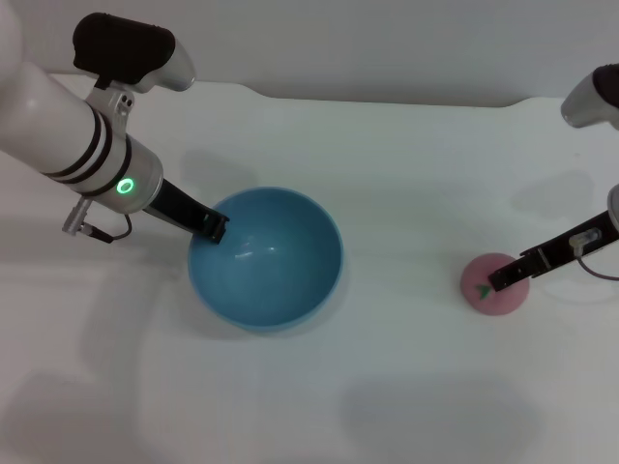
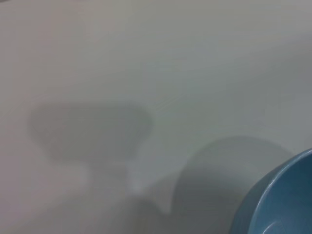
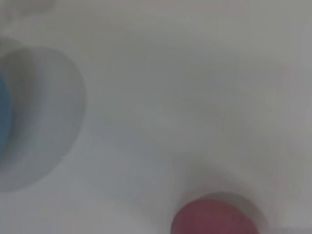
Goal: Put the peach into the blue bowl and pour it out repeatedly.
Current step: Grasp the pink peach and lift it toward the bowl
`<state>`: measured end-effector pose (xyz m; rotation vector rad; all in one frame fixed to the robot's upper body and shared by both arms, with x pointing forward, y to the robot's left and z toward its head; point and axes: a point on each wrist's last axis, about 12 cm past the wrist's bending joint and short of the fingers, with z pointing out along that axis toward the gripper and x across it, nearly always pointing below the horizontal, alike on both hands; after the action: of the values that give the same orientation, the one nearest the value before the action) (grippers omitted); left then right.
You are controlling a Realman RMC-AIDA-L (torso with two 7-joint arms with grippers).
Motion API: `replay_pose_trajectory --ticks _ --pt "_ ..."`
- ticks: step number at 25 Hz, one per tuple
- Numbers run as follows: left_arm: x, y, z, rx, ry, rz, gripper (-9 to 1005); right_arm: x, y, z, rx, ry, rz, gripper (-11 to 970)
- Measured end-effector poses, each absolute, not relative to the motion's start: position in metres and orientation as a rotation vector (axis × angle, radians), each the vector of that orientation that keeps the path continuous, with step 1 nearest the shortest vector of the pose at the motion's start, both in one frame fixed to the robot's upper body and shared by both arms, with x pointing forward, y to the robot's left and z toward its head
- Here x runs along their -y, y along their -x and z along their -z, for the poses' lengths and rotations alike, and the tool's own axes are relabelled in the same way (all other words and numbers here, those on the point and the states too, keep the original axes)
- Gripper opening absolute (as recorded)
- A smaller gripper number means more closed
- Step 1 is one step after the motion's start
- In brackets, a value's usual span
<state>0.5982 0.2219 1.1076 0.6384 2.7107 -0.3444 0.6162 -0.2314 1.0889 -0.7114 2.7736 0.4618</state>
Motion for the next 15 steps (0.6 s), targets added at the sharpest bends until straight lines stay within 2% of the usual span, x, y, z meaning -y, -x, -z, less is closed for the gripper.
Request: replay_pose_trajectory --ticks 15 --pt "-0.215 -0.603 -1.114 -2.685 -0.655 0.349 -2 0.224 -0.614 -1.078 -2.763 0.798 -0.407 596"
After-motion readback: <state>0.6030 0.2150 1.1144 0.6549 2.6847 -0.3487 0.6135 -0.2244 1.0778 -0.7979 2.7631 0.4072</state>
